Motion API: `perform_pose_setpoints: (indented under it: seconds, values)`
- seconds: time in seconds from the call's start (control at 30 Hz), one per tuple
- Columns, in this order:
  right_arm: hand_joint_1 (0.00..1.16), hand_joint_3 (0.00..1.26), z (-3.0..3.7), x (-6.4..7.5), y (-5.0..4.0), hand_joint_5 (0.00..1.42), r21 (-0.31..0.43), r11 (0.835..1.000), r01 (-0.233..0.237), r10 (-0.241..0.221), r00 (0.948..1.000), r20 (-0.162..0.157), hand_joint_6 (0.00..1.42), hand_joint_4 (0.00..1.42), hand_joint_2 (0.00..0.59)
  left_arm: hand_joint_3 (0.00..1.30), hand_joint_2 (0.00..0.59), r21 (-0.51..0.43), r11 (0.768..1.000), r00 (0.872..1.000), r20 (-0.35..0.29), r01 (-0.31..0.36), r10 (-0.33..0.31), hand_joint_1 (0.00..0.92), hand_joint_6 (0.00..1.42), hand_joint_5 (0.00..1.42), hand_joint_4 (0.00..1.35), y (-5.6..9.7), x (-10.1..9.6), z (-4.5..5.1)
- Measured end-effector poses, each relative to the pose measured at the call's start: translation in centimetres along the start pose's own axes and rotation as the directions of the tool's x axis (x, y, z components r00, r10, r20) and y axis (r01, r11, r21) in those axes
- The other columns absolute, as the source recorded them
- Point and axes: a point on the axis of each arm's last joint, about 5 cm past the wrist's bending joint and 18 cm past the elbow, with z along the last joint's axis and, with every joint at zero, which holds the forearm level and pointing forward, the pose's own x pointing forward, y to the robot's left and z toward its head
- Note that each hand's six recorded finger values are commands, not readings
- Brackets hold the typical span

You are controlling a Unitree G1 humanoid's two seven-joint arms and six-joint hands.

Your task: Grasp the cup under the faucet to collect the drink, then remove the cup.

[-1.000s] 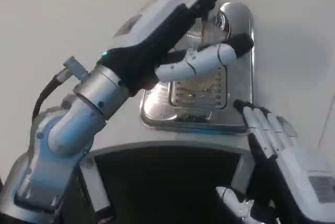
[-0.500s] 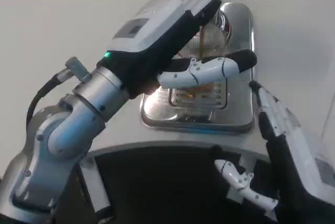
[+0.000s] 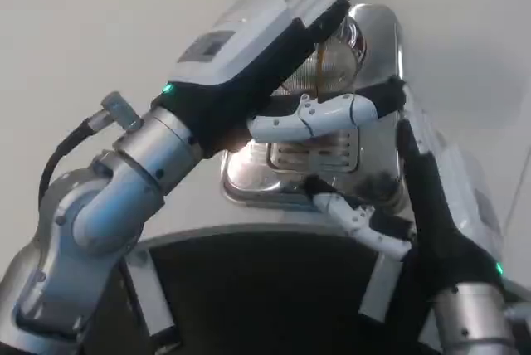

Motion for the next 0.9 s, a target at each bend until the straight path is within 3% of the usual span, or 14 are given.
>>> perform_pose_setpoints:
  seconds: [0.23, 0.4, 0.63, 0.9]
  values:
    - [0.95, 0.0, -0.2, 1.6, 0.68, 0.0, 0.013, 1.0, 0.001, -0.001, 1.0, -0.008, 0.0, 0.0, 0.184, 0.0, 0.165, 0.009, 1.0, 1.0, 0.001, 0.003, -0.003, 0.0, 0.0, 0.0, 0.0, 0.1, -0.1, 0.06]
    - [0.95, 0.0, -0.37, 2.0, 1.7, 0.0, 0.038, 0.999, 0.009, -0.007, 0.9991, -0.041, 0.0, 0.0, 0.184, 0.0, 0.165, 0.011, 1.0, 1.0, 0.002, 0.005, -0.005, 0.0, 0.0, 0.0, 0.0, 0.0, -0.2, 0.08]
    - [0.96, 0.0, 0.09, 3.1, 2.77, 0.0, 0.065, 0.997, 0.03, -0.028, 0.9989, -0.038, 0.0, 0.0, 0.182, 0.0, 0.165, 0.007, 1.0, 1.0, 0.002, 0.01, -0.01, 0.0, 0.0, 0.0, 0.0, -0.1, -0.2, 0.09]
    - [0.97, 0.0, -0.06, 3.5, 3.44, 0.0, 0.078, 0.996, 0.041, -0.037, 0.9979, -0.053, 0.0, 0.0, 0.181, 0.0, 0.165, 0.007, 1.0, 1.0, 0.0, 0.009, -0.009, 0.0, 0.0, 0.0, 0.0, -0.1, -0.2, 0.08]
